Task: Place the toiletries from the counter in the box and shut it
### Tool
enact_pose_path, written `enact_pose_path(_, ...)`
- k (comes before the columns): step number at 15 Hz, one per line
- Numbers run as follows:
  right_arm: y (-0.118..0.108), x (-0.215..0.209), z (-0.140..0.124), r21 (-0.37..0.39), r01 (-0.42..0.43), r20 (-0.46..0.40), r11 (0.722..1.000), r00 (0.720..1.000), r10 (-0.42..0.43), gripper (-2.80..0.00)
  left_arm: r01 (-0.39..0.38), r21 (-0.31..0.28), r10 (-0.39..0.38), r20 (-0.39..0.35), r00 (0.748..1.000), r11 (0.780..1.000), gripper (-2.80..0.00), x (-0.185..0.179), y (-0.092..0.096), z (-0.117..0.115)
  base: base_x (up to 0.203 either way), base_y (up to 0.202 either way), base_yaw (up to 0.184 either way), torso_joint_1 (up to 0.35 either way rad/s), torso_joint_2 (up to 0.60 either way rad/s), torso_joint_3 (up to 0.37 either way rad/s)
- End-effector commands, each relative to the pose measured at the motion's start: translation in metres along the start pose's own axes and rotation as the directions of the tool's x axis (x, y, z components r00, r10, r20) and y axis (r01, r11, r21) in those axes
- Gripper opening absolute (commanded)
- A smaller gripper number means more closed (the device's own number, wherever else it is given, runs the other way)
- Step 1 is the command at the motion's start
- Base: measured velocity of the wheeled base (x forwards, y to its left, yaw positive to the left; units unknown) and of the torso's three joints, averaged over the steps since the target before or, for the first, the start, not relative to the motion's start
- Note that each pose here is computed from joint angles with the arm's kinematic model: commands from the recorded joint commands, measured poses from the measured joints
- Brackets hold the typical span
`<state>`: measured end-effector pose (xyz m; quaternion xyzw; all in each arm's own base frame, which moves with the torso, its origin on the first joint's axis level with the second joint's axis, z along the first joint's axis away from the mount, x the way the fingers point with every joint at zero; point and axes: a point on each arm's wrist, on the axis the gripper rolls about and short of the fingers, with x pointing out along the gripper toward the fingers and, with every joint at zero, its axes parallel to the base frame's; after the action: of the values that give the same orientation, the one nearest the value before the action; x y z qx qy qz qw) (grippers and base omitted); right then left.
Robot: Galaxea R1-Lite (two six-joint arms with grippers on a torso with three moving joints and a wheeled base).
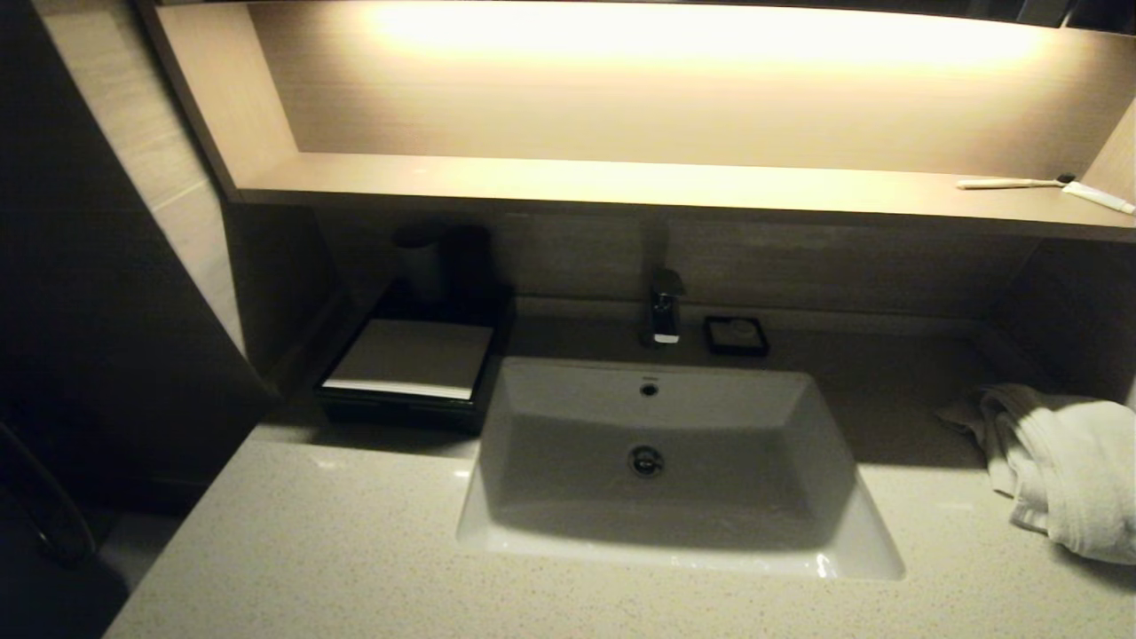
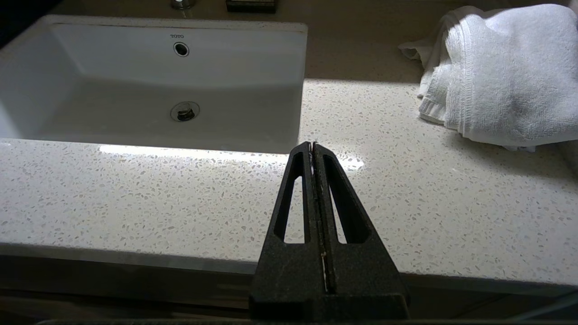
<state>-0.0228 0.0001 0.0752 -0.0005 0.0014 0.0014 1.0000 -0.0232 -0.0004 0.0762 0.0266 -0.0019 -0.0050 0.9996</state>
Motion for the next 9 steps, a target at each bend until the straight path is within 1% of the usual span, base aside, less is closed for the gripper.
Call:
enact_pose_path(1,0.0000,0.0000,0.0000,-0.001,0.000,0.000,1.000,1.000,0.000,-2.80,-0.001,0.001,0.001,-0.002,1.000,1.000,-2.80,0.0001,0.0000,-0.0001,0.000,0.000,0.000,0.000,0.00,0.000)
enact_pose_path(3,0.0000,0.0000,0.0000,-0.001,0.000,0.000,1.000,1.000,0.000,-2.80,0.001,0.005,-0.001,-0.003,1.000,1.000,-2.80,0.0002,-0.0001,-0.0005,0.000,0.000,0.000,0.000,0.00,0.000)
enact_pose_path(9,0.0000,0.0000,0.0000,-0.001,0.000,0.000,1.000,1.000,0.000,-2.80,-0.002,-0.013,0.002,0.003,1.000,1.000,-2.80,0.0003,0.0000,-0.0001,0.000,0.000,0.000,0.000,0.00,0.000)
